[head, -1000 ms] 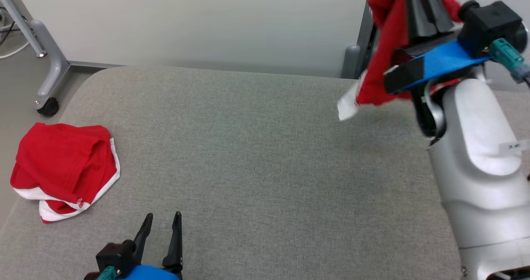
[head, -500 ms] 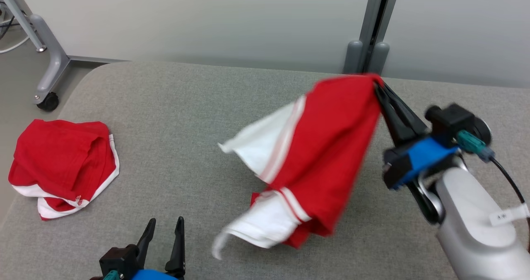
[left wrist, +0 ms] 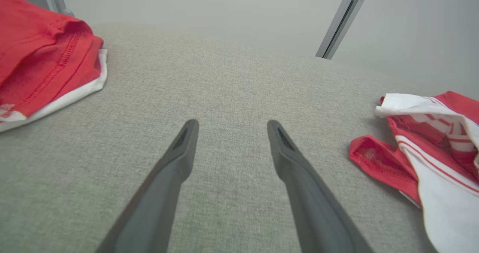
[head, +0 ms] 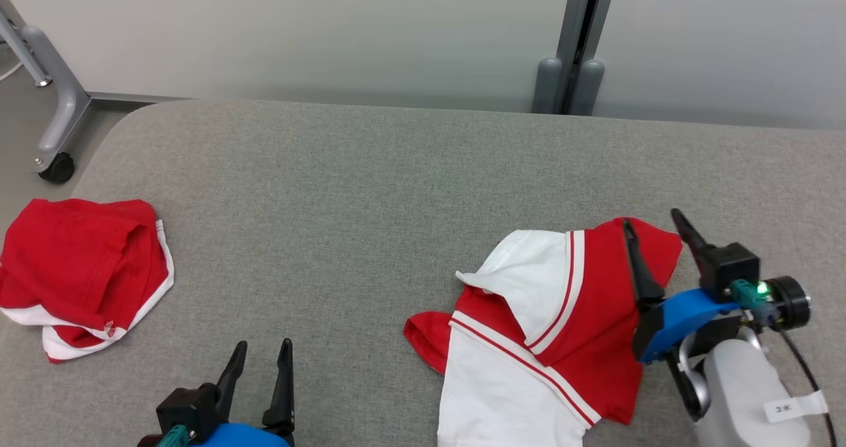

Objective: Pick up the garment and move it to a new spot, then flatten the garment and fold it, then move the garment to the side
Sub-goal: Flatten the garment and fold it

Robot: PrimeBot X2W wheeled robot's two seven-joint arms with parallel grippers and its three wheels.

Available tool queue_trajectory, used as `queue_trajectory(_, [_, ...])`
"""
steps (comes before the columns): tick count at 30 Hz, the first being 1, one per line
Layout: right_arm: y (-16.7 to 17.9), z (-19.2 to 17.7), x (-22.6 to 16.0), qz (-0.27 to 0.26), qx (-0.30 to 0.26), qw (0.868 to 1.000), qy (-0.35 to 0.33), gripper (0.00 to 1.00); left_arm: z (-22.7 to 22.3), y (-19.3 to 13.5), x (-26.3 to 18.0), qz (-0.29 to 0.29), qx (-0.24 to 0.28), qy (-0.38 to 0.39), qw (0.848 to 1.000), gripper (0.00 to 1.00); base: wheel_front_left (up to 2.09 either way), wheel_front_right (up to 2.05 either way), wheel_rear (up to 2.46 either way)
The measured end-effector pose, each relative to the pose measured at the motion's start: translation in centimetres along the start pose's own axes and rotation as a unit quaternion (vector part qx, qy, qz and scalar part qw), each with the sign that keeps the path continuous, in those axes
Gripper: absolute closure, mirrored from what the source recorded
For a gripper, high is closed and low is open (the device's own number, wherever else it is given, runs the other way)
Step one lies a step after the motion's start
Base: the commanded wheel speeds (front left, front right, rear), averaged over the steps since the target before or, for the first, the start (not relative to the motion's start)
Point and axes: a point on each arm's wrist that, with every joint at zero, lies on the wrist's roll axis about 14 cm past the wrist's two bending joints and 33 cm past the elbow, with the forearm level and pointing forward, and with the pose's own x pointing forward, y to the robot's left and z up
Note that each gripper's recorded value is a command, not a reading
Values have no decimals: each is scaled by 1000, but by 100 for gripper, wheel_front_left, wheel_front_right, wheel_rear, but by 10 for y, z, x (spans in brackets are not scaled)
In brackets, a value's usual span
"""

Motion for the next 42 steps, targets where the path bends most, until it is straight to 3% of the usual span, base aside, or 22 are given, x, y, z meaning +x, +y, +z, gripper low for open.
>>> queue_trajectory(4, [51,6,-7,66,0,998,-15,0,1,-3,-1,-2,-2,-3,1000,0,0,0,0])
queue_trajectory(10, [129,-24,-38,182,-11,983,23,0,-1,-3,-2,0,-6,-2,1000,0,0,0,0])
queue_trajectory(16, [126,-53,-43,190,-51,978,66,0,-5,0,-3,5,-7,4,1000,0,0,0,0])
queue_trajectory(22, [122,-59,-37,184,-70,978,74,2,-7,2,-3,10,-9,8,1000,0,0,0,0])
queue_trajectory(23, [120,-59,-35,180,-68,979,74,58,-7,2,-3,10,-10,8,1000,0,0,0,0])
queue_trajectory(24, [120,-58,-34,179,-66,979,74,100,-6,2,-3,10,-10,8,1000,0,0,0,0])
queue_trajectory(33, [84,-26,-17,112,-32,993,28,100,-7,2,-2,10,-11,9,1000,0,0,0,0])
queue_trajectory(42, [86,-12,-18,111,-22,994,6,100,-5,-2,-2,5,-11,4,1000,0,0,0,0])
